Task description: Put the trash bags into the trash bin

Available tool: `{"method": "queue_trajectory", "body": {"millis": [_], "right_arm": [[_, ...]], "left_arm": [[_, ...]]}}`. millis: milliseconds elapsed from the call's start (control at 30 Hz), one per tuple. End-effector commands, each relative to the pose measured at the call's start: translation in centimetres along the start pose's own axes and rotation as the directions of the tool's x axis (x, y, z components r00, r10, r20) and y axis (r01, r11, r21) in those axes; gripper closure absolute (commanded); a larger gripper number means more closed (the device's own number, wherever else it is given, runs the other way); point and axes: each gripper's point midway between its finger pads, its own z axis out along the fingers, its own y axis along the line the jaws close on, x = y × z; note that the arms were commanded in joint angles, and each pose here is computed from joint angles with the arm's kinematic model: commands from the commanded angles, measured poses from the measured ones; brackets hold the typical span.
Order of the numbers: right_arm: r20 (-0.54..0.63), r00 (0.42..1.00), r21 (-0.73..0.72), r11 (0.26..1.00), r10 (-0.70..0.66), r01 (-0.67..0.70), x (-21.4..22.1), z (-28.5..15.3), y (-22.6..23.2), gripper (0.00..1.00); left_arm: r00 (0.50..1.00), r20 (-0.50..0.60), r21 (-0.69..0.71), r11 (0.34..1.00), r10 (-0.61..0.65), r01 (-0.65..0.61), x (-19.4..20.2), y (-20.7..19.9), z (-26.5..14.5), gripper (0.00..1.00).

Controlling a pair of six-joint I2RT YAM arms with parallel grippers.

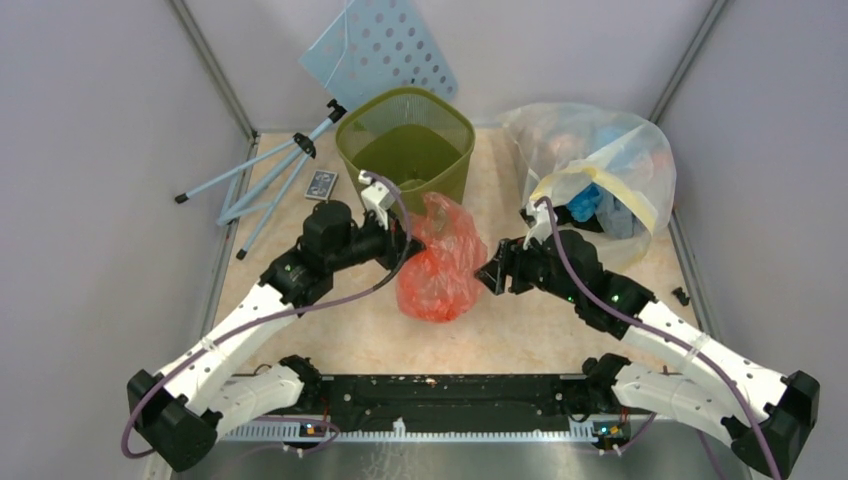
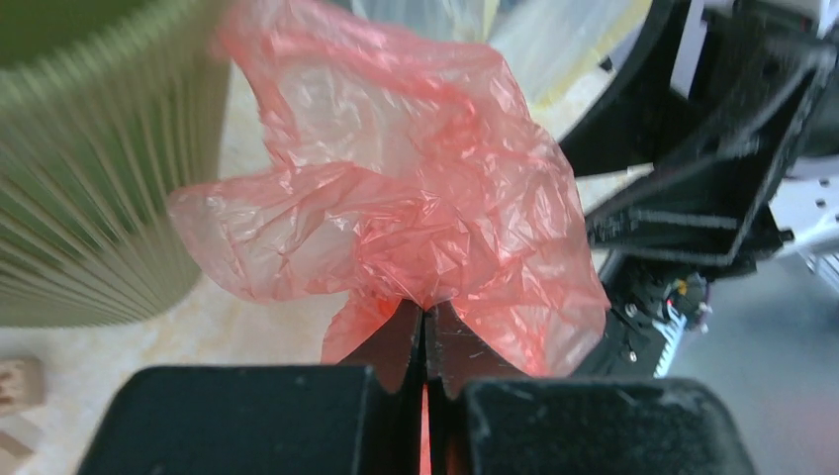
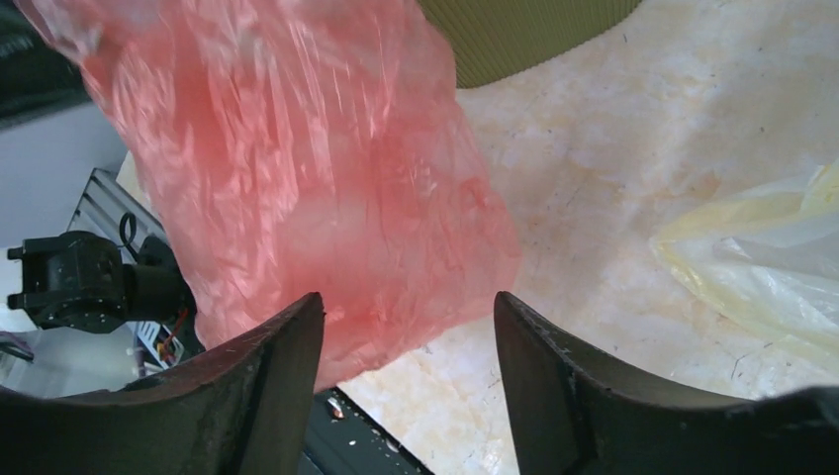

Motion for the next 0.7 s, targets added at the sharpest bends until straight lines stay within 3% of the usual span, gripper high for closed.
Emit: {"method": "queue_trajectory", "body": {"millis": [0,233,367,500,667], "right_arm": [[0.032,0.999,-0.022,1.000,0.020,-0.019,-1.0,-0.2,0.7,0.33],[0.102,0.994,-0.045,0.998,-0.041,0.045,-2.2,-2.4,0.9,0.16],[0.117,0.988,-0.067,0.992,-0.100,0.109,-3.1,-3.4,1.5,0.14],[0.124,0.989,0.017,0.997,-0.079,0.078,-3.7,-3.2,0.2,0.14],[0.115,0.992,0.061,0.997,-0.043,0.036,-3.6,-2.3,-0.5,0.16]], "left_arm": [[0.996,0.033,-0.056,0.996,0.078,-0.077,-3.8,0.3,0.7,1.00],[0.965,0.003,0.049,0.964,0.261,-0.261,-2.6,-1.6,1.7,1.00],[0.951,-0.003,0.097,0.947,0.309,-0.307,-0.2,-1.7,1.9,1.00],[0.913,0.052,0.058,0.911,0.405,-0.407,3.6,-1.1,2.5,1.00],[0.924,0.042,-0.032,0.925,0.380,-0.379,6.5,-0.9,3.6,1.00]]}}
